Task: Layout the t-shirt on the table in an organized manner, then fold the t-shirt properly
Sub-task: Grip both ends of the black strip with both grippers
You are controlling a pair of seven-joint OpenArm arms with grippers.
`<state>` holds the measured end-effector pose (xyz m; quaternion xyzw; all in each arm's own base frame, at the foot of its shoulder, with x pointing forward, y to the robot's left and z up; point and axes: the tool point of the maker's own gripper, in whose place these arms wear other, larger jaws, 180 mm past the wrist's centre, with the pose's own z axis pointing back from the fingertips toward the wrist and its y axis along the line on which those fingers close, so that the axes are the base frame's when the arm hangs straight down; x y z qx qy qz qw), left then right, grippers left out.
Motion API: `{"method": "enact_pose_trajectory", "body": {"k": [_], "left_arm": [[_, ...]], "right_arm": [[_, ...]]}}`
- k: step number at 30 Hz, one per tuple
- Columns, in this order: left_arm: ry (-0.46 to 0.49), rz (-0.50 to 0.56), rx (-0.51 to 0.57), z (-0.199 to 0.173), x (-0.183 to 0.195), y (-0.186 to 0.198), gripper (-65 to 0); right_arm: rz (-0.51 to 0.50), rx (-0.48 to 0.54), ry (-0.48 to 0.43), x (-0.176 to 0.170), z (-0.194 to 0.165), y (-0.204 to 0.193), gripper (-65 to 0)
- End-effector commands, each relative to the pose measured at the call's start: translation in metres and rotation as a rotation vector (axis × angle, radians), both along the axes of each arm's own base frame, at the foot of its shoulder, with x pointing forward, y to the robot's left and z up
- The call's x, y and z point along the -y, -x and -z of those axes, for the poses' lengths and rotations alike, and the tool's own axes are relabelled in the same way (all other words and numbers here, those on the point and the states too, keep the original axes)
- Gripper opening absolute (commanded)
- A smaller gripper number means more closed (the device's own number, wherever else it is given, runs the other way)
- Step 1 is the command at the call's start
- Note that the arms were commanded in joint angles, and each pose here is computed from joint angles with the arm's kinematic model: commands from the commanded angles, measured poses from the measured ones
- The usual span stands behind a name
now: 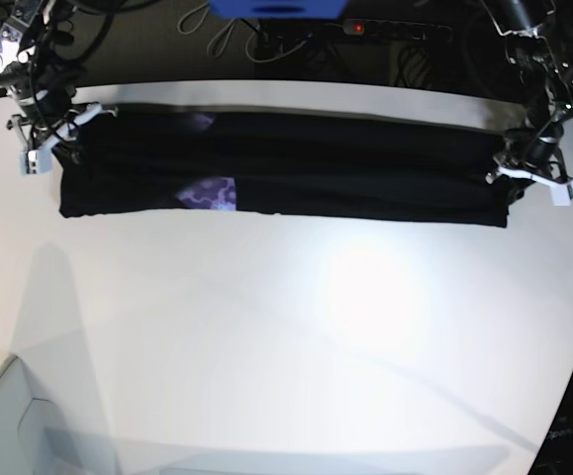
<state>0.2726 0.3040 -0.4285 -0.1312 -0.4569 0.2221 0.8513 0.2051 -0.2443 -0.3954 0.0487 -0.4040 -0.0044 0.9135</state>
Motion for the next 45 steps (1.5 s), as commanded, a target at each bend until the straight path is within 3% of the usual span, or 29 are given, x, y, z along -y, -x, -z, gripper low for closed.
{"method": "enact_pose_trajectory", "body": {"k": [1,3,8,11,15,26,45], "left_arm": [[-0.021,0.012,-0.032,0.002,-0.004,0.005,-51.6],[-0.019,0.012,-0.030,0.002,-0.004,0.005,-50.7],[-0.015,0.009,-0.025,0.001,-0.004,0.004,-33.0],[-0.015,0.008,-0.024,0.001,-0.005,0.004,-28.9],[-0.018,0.007,-0.015,-0.002,-0.005,0.003,-28.8],[-0.114,0.058,0.104,-0.054,0.001,-0.010,-28.8],[-0.161,0.073,-0.006,-0.024,-0.003,0.001,-28.8]], "right_arm": [[-0.003,0.047,0.007,0.003,-0.010,-0.009,-65.0],[0.003,0.039,-0.007,0.003,-0.005,-0.011,-65.0],[-0.011,0.029,-0.024,-0.004,0.001,-0.012,-65.0],[-0.035,0.027,-0.033,-0.013,0.002,-0.015,-65.0],[-0.038,0.025,-0.033,-0.014,0.002,-0.014,-65.0],[-0.038,0.025,-0.033,-0.014,0.002,-0.014,-65.0],[-0.038,0.026,-0.033,-0.014,0.002,-0.015,-65.0]]}}
